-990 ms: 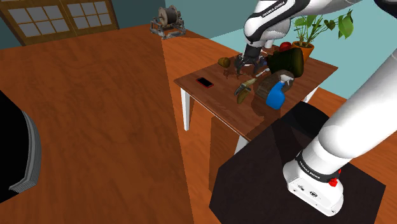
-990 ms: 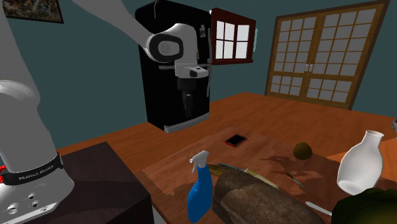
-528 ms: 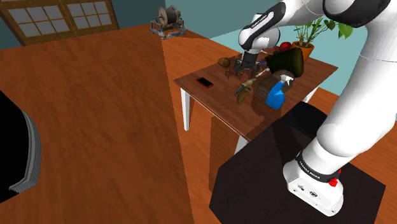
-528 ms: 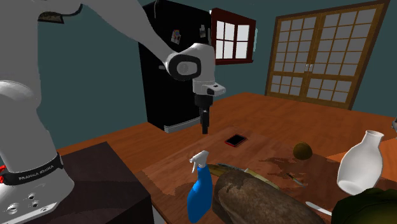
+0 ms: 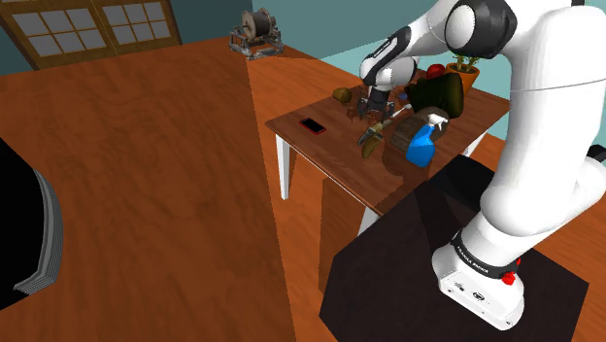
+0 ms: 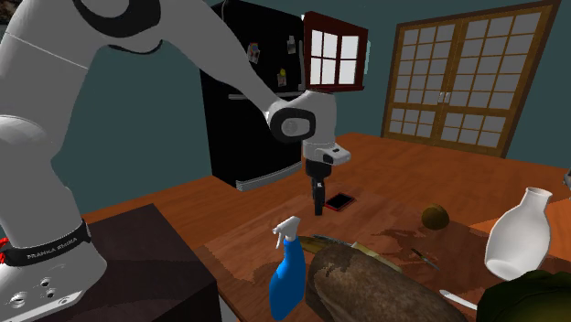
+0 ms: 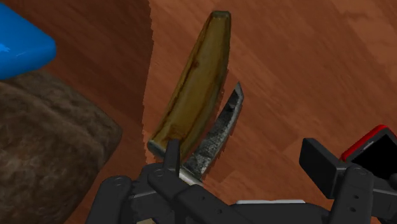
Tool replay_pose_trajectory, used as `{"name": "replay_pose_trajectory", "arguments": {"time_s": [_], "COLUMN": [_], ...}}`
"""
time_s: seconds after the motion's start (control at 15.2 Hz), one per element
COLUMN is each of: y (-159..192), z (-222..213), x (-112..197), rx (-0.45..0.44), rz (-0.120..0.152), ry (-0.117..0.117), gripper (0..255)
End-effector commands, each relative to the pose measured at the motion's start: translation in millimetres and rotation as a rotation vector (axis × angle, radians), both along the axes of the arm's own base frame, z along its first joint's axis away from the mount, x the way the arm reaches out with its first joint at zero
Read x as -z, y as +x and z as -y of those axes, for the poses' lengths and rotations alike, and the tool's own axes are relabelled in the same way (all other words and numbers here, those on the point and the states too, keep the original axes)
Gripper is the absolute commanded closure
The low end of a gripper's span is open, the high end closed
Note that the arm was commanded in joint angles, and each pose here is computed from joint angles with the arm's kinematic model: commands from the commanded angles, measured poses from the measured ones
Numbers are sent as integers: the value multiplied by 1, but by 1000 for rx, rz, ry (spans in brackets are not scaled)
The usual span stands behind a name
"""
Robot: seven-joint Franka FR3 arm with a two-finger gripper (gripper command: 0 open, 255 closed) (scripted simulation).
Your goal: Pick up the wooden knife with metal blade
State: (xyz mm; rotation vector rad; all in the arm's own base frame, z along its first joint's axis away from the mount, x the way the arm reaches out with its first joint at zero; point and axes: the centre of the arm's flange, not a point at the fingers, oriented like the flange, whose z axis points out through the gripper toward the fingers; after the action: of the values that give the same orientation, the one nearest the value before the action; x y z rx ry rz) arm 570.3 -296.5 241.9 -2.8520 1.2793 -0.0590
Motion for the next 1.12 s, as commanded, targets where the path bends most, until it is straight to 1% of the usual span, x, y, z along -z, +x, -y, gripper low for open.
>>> {"name": "replay_pose_trajectory", "arguments": {"time_s": [0.0,0.53,1.06], "y": [9,38,40], "z": [19,93,97], "x": [18,85,126], "rx": [34,165,173], "rz": [3,12,13], "ry": [-2,-8,-9], "gripper": [0,0,0]}}
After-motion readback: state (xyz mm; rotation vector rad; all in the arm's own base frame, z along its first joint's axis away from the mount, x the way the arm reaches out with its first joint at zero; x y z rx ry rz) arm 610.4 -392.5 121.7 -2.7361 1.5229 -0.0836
